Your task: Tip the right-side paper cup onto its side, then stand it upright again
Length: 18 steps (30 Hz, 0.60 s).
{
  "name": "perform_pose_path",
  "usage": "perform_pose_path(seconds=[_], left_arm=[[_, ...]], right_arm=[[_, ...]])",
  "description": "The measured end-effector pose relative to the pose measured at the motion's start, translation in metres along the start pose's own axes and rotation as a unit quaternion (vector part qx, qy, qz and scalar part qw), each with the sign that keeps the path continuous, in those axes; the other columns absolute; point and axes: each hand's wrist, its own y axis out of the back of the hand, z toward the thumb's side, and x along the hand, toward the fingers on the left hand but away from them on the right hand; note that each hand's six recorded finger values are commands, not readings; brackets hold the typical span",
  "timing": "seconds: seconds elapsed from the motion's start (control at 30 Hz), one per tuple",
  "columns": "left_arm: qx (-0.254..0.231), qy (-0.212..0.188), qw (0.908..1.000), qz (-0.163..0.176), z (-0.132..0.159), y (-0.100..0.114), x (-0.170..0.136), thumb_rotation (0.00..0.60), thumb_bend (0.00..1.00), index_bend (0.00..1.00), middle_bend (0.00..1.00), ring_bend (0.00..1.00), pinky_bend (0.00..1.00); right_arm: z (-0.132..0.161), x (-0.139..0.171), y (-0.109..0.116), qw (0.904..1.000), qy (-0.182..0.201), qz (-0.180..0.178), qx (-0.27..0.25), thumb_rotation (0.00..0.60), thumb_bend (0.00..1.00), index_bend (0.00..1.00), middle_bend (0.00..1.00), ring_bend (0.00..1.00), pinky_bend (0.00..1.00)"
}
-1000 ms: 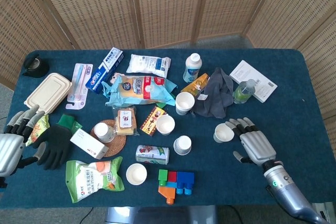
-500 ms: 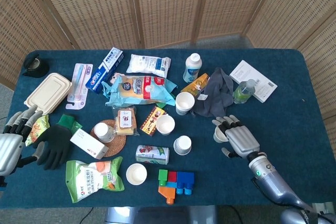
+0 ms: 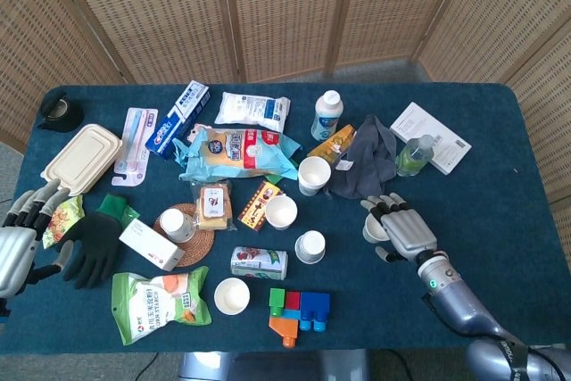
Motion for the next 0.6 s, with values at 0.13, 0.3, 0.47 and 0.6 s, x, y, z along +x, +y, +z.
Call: perform_pose_path(seconds=[0.13,0.3,0.47,0.6], left_arm=[[0.000,0.003,1.0000,0.000,-0.001,-0.001,-0.001,0.600,0.51,0.00,0.00,0.00,0.02],[0.000,0.007,1.0000,0.000,-0.003,-0.001,-0.002,0.600,0.51,0.00,0.00,0.00,0.02],[-0.001,0.010,0.9999,0.004,-0.005,0.000,-0.004,0.600,0.51,0.00,0.00,0.00,0.02],[-0.002,0.009,1.0000,0.003,-0.005,-0.001,-0.004,0.600,0.51,0.00,0.00,0.00,0.02]], right_arm=[[-0.002,-0.003,0.000,1.0000,0.000,-0.007,-0.005,0.600,0.43,0.13,0.12,0.01,0.30],[-0.005,-0.009,-0.003,0.9999,0.000,-0.008,-0.009,0.600,0.45,0.24,0.22,0.11,0.46],[-0.007,-0.013,-0.004,0.9997,0.002,-0.012,-0.020,0.600,0.45,0.30,0.27,0.17,0.53],[-0.008,-0.013,-0.002,0.9994,0.003,-0.017,-0.031,0.600,0.45,0.31,0.27,0.17,0.54]])
